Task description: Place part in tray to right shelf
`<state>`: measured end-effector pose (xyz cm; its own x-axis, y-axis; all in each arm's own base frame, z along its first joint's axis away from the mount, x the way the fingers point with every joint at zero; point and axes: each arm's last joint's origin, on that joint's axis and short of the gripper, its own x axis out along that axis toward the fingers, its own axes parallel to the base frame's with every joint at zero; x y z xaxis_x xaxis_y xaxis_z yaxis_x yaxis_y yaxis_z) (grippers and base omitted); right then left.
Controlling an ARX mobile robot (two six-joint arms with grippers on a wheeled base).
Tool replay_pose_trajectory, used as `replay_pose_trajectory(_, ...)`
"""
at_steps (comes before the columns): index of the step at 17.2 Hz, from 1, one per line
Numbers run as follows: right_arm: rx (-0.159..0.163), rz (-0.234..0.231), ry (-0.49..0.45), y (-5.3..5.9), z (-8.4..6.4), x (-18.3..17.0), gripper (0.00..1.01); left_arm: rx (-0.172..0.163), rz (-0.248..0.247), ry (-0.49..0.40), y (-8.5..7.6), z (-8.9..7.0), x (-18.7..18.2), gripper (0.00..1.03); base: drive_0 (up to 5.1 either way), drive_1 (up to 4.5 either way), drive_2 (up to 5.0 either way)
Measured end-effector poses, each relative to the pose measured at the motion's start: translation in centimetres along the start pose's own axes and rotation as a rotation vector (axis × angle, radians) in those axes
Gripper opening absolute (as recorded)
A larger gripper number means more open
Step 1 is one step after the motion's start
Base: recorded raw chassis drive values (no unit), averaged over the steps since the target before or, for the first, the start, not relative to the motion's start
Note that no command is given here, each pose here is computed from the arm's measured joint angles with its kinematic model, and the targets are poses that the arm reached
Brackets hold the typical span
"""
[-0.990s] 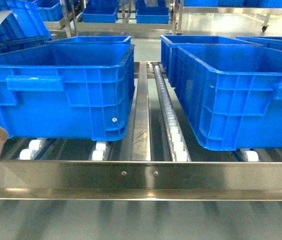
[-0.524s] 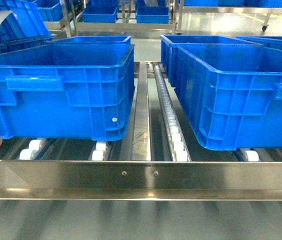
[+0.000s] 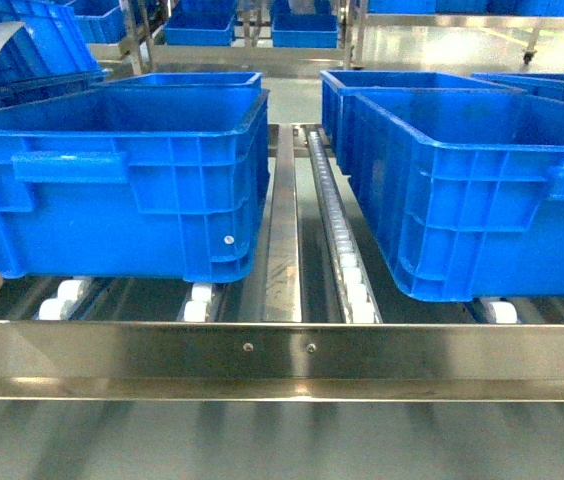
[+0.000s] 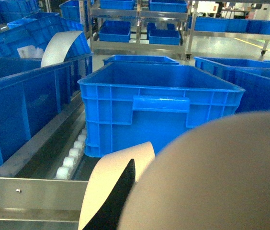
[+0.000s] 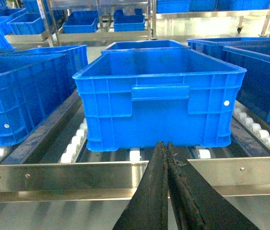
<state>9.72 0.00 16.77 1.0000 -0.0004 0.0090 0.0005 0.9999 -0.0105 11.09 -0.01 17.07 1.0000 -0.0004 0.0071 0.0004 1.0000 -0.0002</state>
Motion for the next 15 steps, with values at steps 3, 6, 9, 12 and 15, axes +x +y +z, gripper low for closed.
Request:
replay_pose_trajectory(3,0.000,0.001,0.007,0.0,-0.1,0.0,0.02,0.000,0.000,0.003,0.0,0.0,-0.1,0.15,0.0,0.00,0.0)
replay_pose_trajectory(6,0.000,0.001,0.005,0.0,-0.1,0.0,0.02,0.000,0.000,-0.001,0.0,0.0,-0.2,0.15,0.0,0.00,0.0)
replay_pose_trajectory(9,0.000,0.000,0.005,0.0,0.0,0.0,0.02,-0.001,0.000,0.013,0.0,-0.4,-1.4,0.15,0.0,0.00,0.0)
replay_pose_trajectory(12,0.000,0.000,0.005,0.0,0.0,0.0,0.20,0.000,0.000,0.011,0.0,-0.3,-1.4,0.15,0.0,0.00,0.0)
replay_pose_trajectory(15,0.000,0.000,0.005,0.0,0.0,0.0,0.57,0.000,0.000,0.011,0.0,-0.3,-1.4,0.15,0.0,0.00,0.0)
